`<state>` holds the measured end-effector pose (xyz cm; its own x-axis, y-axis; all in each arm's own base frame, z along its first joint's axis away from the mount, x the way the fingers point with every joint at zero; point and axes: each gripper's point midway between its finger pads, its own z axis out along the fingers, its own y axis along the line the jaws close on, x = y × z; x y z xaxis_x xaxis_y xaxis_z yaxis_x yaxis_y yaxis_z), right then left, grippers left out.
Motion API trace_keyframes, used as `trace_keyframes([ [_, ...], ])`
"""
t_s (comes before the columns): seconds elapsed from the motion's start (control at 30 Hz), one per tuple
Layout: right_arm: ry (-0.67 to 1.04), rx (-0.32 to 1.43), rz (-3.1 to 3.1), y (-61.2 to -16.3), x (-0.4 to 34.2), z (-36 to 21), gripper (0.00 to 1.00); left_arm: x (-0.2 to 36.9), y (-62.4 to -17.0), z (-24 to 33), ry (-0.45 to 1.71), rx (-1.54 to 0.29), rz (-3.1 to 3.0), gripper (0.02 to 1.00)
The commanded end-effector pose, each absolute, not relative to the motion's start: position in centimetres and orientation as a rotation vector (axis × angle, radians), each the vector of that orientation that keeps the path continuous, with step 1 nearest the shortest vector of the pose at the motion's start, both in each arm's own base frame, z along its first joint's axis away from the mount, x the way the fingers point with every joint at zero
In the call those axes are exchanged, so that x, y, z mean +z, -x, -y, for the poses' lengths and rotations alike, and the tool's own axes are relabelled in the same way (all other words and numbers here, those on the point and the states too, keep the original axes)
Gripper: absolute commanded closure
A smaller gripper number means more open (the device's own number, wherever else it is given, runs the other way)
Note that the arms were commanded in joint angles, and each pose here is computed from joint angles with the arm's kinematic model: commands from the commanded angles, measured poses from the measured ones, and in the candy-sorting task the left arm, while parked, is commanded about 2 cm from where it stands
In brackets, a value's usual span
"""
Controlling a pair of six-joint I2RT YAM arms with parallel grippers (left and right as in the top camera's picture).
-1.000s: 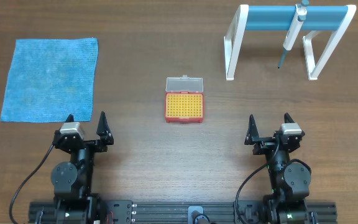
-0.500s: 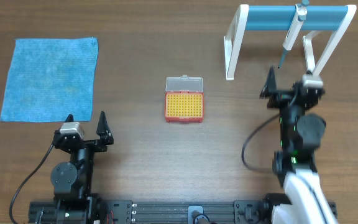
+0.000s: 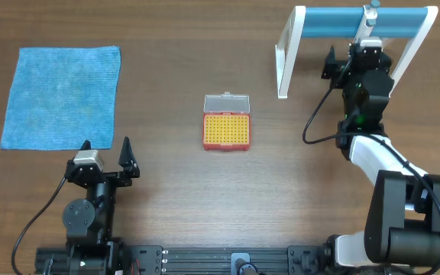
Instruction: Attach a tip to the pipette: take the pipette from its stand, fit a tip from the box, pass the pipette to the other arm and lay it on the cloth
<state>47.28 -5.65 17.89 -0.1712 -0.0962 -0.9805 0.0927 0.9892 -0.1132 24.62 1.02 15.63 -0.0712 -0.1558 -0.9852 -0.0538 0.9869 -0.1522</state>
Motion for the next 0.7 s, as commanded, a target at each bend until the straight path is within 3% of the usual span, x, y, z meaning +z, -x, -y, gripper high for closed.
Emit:
trace_keyframes([
  [0.03, 0.030, -0.200, -1.748, -48.7, 16.8, 6.3, 0.025, 15.5, -24.6, -1.1, 0.157, -0.073, -1.644, 0.112],
  [0.53, 0.086, -0.141, -1.695, -49.6, 17.2, 5.2, 0.001, 15.5, -24.6, -1.1, 0.157, -0.073, -1.644, 0.112],
  [0.57, 0.086, -0.141, -1.695, -49.6, 17.2, 5.2, 0.058, 15.5, -24.6, -1.1, 0.157, -0.073, -1.644, 0.112],
  [0.6, 0.086, -0.141, -1.695, -49.6, 17.2, 5.2, 0.268, 15.5, -24.6, -1.1, 0.157, -0.073, -1.644, 0.112],
  [0.63, 0.086, -0.141, -1.693, -49.6, 17.3, 5.2, 0.656, 15.5, -24.6, -1.1, 0.157, -0.073, -1.644, 0.112],
  [0.7, 0.086, -0.142, -1.686, -49.6, 17.4, 5.2, 0.912, 15.5, -24.6, -1.1, 0.157, -0.073, -1.644, 0.112],
])
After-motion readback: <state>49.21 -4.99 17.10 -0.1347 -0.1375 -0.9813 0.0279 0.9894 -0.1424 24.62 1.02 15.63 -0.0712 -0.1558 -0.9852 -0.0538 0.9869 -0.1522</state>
